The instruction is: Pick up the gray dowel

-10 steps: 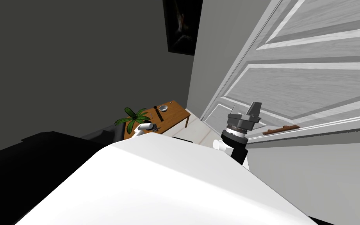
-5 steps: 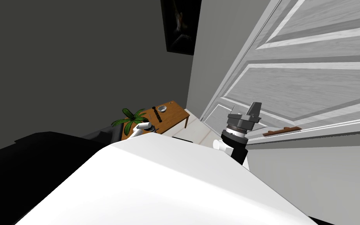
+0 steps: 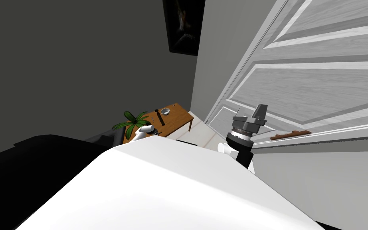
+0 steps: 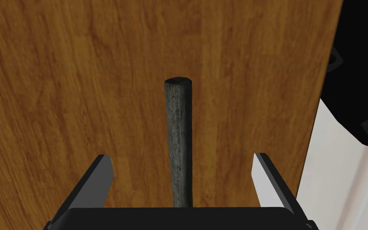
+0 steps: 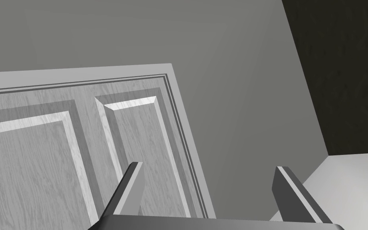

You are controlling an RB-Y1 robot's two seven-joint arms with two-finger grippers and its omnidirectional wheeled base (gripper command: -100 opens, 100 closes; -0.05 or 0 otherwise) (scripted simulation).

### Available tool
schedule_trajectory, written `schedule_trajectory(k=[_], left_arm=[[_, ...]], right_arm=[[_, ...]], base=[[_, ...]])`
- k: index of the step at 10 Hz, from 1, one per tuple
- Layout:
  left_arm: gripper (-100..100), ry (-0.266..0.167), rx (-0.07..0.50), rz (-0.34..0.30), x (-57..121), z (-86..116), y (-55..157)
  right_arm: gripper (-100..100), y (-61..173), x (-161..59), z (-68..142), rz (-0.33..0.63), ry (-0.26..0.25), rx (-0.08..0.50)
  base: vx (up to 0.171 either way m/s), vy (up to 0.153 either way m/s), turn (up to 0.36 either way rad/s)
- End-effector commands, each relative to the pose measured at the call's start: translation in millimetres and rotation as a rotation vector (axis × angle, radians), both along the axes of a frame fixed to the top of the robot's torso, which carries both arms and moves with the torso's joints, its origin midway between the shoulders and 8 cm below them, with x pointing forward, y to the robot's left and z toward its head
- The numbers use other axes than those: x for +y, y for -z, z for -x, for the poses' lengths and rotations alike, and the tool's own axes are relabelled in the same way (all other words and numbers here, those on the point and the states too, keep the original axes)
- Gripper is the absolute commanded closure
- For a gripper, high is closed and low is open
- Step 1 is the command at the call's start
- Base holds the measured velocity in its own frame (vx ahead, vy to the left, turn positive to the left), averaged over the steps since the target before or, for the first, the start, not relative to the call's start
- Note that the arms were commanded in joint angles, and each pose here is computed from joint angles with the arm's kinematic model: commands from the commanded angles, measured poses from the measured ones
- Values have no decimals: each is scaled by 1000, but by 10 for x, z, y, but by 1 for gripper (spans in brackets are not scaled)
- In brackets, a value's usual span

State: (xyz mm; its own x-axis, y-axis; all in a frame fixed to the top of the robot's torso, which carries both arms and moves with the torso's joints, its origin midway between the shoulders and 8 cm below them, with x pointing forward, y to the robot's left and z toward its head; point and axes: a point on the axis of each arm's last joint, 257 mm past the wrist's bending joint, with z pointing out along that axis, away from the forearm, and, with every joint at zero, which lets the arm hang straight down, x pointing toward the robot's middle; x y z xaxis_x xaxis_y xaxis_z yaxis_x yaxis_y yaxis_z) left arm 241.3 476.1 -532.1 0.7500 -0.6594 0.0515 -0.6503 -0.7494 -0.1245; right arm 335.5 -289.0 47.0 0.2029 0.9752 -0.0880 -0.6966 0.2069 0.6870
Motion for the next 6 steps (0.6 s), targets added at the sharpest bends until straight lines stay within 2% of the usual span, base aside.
schedule_trajectory(k=[1,3,4,5,6], left_arm=[[-100,1,-3,-1,-26,31,92],[-100,3,-3,-1,-75,64,190],[-100,1,-1,0,-56,57,158],[100,2,-3,-1,-55,56,163],[100,2,-3,-1,-55,56,162]], right_arm=[[0,0,0,0,0,0,0],[0,0,0,0,0,0,0],[0,0,0,0,0,0,0],[0,0,0,0,0,0,0],[0,0,0,0,0,0,0]], base=[[32,30,5],[34,31,3],[12,12,0],[0,0,0],[0,0,0]])
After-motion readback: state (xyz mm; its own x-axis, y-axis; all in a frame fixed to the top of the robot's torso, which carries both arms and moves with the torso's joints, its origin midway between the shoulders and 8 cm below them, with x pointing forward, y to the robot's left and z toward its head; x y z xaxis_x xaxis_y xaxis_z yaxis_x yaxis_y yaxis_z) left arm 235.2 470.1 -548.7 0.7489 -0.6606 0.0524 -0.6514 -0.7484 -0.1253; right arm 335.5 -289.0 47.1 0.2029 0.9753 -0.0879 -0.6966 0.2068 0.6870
